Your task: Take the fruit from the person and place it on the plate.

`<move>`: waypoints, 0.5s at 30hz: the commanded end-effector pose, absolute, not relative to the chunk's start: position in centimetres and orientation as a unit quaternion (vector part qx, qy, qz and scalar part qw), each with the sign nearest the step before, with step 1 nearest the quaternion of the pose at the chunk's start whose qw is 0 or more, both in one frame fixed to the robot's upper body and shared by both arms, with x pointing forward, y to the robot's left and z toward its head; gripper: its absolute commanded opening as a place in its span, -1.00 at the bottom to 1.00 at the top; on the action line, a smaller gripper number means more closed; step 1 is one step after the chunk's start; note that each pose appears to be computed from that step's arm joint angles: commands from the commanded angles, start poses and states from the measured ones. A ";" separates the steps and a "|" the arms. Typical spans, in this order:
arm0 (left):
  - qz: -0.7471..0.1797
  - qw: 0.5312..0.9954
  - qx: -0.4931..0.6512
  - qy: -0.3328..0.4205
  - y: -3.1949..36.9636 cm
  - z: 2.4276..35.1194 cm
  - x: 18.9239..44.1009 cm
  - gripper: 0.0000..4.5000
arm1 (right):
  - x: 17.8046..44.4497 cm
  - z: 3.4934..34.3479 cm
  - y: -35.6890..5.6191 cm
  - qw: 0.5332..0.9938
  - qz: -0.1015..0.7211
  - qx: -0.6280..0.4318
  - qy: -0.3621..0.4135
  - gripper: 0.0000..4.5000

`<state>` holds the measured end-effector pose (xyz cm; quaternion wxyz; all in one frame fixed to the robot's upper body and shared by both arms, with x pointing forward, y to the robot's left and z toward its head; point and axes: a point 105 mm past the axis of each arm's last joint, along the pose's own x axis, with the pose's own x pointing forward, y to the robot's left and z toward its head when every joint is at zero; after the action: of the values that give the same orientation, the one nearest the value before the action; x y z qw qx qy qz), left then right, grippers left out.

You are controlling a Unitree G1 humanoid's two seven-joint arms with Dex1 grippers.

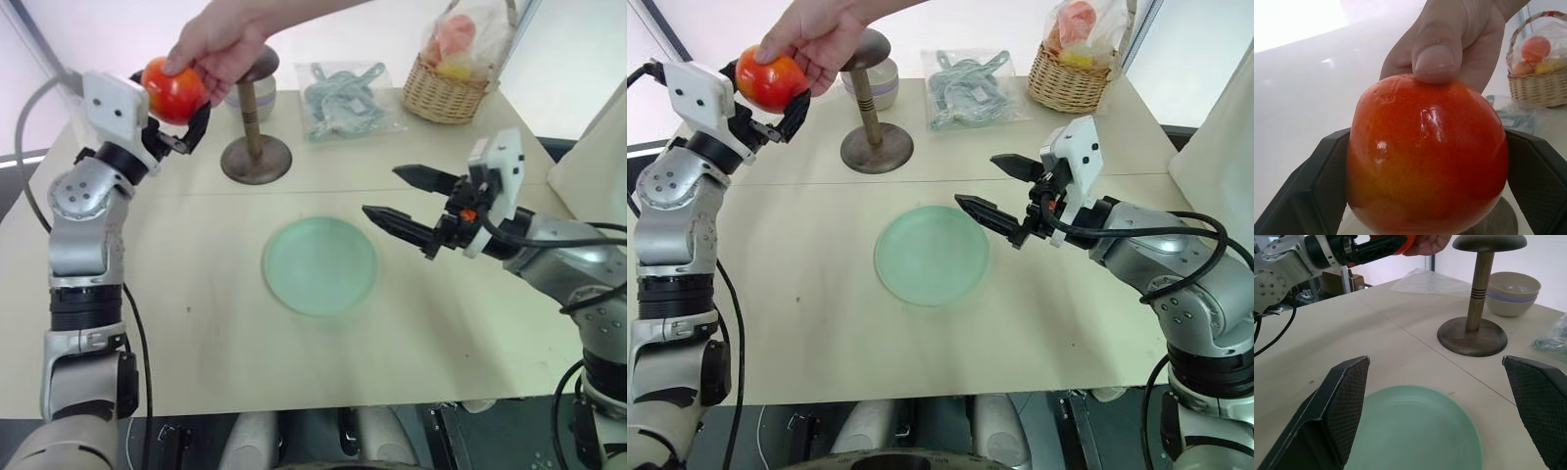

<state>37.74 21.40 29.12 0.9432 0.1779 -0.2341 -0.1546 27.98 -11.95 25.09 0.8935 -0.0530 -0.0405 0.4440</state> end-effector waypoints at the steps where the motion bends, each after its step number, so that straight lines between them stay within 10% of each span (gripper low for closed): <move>1: -0.151 0.935 0.184 -0.264 21.0 30.6 37.4 1.00 | 27.5 26.4 -12.1 0.894 0.439 -0.061 -0.066 0.97; 7: -0.148 0.936 0.184 -0.261 21.0 30.5 37.6 1.00 | 27.4 26.3 -12.5 0.899 0.429 -0.060 -0.064 0.97; 10: -0.146 0.937 0.184 -0.260 21.0 30.4 37.6 0.43 | 27.4 26.3 -12.7 0.901 0.424 -0.060 -0.063 1.00; 15: -0.142 0.938 0.183 -0.259 21.1 30.4 37.7 0.35 | 27.4 26.1 -12.9 0.904 0.418 -0.060 -0.060 1.00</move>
<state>37.99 21.37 28.96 0.9447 0.1786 -0.2338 -0.1451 28.08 -12.80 24.82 0.9058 -0.0477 -0.0319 0.4198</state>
